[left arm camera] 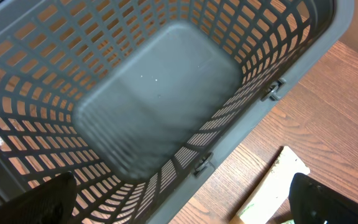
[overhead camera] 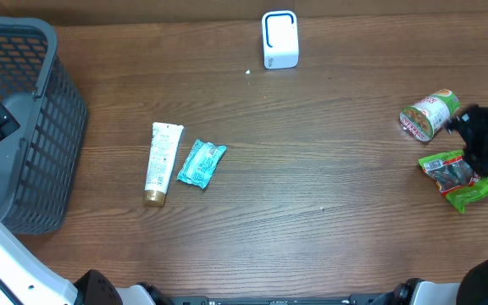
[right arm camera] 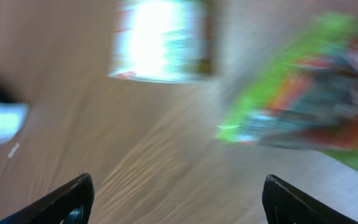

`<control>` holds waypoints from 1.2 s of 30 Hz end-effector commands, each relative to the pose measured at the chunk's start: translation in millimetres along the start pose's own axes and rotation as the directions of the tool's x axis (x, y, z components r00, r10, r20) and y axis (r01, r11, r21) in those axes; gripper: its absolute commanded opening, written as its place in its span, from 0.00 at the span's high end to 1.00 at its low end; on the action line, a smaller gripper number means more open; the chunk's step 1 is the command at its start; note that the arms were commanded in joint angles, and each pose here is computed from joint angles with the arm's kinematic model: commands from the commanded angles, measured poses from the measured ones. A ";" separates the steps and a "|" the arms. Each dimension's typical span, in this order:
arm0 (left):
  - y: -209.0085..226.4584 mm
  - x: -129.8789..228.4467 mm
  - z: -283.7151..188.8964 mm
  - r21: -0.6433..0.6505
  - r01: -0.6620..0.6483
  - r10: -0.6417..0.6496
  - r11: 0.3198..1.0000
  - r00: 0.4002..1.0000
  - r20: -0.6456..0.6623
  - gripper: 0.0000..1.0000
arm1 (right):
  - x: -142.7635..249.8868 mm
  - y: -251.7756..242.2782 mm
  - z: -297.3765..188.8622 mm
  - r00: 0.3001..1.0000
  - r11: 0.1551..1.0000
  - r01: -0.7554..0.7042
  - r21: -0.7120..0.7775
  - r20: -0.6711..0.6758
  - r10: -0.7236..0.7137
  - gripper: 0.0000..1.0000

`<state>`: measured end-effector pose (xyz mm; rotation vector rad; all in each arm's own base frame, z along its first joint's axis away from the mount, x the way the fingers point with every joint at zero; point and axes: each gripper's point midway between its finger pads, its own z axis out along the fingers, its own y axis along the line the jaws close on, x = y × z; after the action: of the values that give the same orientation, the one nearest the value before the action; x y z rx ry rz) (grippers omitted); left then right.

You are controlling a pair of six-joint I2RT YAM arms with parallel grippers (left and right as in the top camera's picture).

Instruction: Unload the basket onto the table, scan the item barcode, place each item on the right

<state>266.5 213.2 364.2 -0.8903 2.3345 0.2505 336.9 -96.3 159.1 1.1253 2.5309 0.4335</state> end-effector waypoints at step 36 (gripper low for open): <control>-1.1 -3.2 -5.9 0.006 0.007 -0.007 1.000 1.000 0.022 0.00 | 454.1 343.2 106.8 0.595 0.320 0.512 -0.797 0.061 -0.801 0.16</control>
<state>266.5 213.2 364.2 -0.8902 2.3341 0.2506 317.0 471.8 133.1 -0.4443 2.3341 1.3691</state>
